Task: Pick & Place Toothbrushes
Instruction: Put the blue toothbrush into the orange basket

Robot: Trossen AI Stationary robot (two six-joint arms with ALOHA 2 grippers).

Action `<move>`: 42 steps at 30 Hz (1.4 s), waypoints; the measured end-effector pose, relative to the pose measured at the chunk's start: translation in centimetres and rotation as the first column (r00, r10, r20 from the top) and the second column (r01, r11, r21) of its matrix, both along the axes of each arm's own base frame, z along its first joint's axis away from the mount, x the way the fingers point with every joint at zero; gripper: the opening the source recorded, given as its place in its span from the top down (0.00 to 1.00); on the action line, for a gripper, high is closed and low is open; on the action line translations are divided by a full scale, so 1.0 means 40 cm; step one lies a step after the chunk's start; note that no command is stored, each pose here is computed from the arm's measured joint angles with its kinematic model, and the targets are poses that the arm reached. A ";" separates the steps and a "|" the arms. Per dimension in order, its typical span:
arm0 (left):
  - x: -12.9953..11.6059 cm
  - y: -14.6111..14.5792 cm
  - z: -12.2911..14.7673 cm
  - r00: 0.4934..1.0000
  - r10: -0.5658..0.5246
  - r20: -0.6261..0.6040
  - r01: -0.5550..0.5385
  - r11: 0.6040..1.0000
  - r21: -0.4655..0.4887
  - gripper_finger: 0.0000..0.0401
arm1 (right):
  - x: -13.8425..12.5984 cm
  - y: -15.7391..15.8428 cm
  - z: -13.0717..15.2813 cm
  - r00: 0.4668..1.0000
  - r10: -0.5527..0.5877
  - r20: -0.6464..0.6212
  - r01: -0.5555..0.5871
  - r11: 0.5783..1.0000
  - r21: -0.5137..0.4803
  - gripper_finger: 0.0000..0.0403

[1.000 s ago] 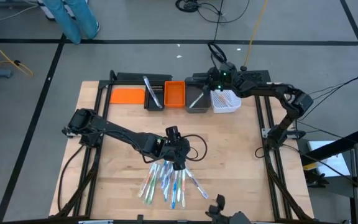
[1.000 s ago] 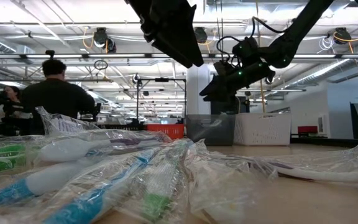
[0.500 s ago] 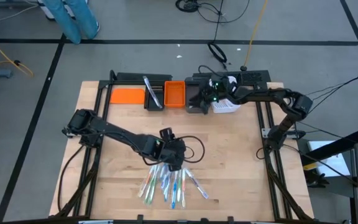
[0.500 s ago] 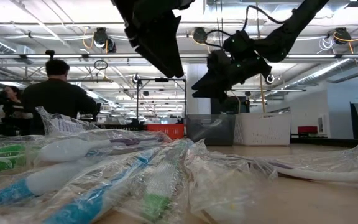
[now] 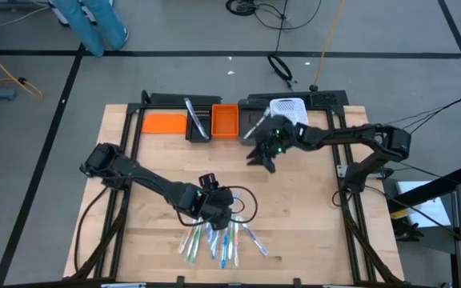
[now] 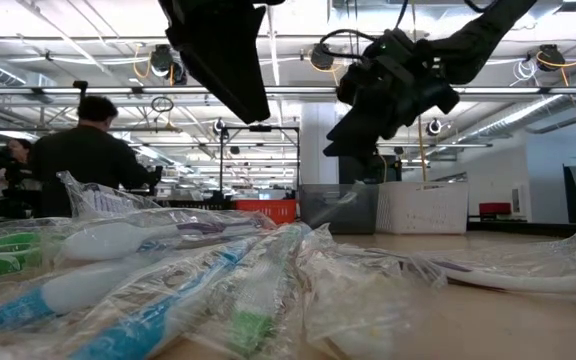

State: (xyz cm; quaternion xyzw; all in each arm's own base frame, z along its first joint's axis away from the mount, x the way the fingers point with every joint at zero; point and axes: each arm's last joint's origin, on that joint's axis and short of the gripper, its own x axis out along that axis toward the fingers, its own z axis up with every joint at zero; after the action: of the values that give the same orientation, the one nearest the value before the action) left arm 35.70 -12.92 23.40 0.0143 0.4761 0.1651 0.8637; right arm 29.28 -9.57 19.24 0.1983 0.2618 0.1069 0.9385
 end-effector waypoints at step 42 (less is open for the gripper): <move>-0.024 -0.076 0.004 0.997 -0.059 0.043 0.060 0.998 -0.008 0.32 | 0.060 0.300 -0.170 0.997 -0.048 -0.059 0.020 0.914 -0.404 0.64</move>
State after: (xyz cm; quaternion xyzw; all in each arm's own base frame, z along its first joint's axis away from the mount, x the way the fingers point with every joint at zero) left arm 34.76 -15.95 23.55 0.0208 0.4575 0.1374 0.8783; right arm 31.67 2.43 12.44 0.0086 0.3065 0.0274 0.9514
